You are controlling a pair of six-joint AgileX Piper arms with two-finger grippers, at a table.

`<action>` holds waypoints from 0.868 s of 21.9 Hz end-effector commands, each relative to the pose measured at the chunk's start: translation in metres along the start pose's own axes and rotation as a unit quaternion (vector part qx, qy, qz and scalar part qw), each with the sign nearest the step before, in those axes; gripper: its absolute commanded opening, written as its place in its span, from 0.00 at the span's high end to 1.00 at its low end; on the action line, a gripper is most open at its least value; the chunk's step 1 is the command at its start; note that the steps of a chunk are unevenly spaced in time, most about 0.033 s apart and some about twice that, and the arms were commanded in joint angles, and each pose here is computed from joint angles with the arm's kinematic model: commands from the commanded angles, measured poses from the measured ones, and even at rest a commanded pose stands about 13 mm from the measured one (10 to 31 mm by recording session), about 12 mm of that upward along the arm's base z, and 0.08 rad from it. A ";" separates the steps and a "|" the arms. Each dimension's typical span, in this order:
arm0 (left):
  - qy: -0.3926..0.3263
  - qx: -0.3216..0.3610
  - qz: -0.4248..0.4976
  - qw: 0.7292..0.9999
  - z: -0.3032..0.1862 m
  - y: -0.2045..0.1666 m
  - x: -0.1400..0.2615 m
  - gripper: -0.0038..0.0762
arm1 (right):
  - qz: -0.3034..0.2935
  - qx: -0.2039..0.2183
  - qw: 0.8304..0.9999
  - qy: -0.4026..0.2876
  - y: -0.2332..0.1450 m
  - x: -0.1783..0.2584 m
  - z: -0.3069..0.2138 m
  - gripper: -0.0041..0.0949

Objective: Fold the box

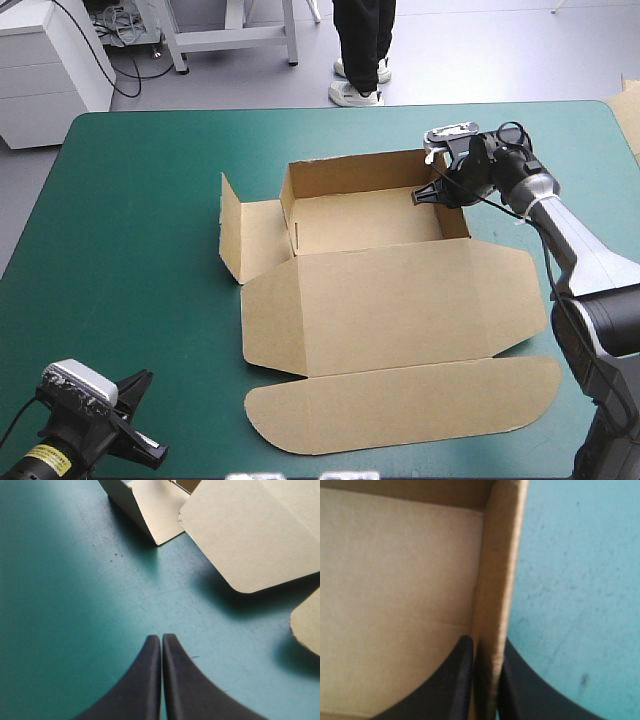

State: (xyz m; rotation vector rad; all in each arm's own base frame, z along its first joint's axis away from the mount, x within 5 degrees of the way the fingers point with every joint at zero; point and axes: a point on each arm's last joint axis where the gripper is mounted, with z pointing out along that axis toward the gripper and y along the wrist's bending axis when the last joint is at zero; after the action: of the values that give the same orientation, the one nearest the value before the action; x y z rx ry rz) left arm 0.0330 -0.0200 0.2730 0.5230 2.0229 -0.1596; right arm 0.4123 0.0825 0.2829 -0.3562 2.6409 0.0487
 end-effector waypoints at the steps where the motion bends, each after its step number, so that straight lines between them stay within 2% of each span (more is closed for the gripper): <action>1: -0.037 -0.009 -0.008 0.999 -0.004 0.002 -0.012 0.96 | -0.010 -0.003 1.000 -0.019 0.001 -0.013 -0.043 0.68; 6: -0.037 -0.009 -0.008 0.999 -0.004 0.002 -0.012 0.96 | -0.013 0.003 1.000 -0.004 -0.001 -0.023 -0.083 0.51; 7: -0.037 -0.009 -0.008 0.999 -0.004 0.002 -0.012 0.96 | -0.013 0.013 0.999 -0.033 -0.002 -0.028 -0.100 0.48; 11: -0.037 -0.009 -0.008 0.999 -0.004 0.002 -0.012 0.96 | -0.009 0.018 0.998 -0.065 -0.003 -0.028 -0.126 0.47; 14: -0.037 -0.009 -0.008 0.999 -0.004 0.002 -0.012 0.96 | 0.001 0.031 0.998 -0.055 -0.005 -0.029 -0.117 0.47; 19: -0.038 -0.009 -0.008 0.999 -0.004 0.002 -0.012 0.96 | 0.004 0.034 0.999 0.004 -0.007 -0.033 -0.061 0.48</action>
State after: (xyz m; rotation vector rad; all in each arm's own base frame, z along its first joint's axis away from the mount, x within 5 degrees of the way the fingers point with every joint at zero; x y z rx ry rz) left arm 0.0330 -0.0199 0.2727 0.5213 2.0254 -0.1584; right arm 0.4165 0.0791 0.3414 -0.3294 2.6759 -0.0276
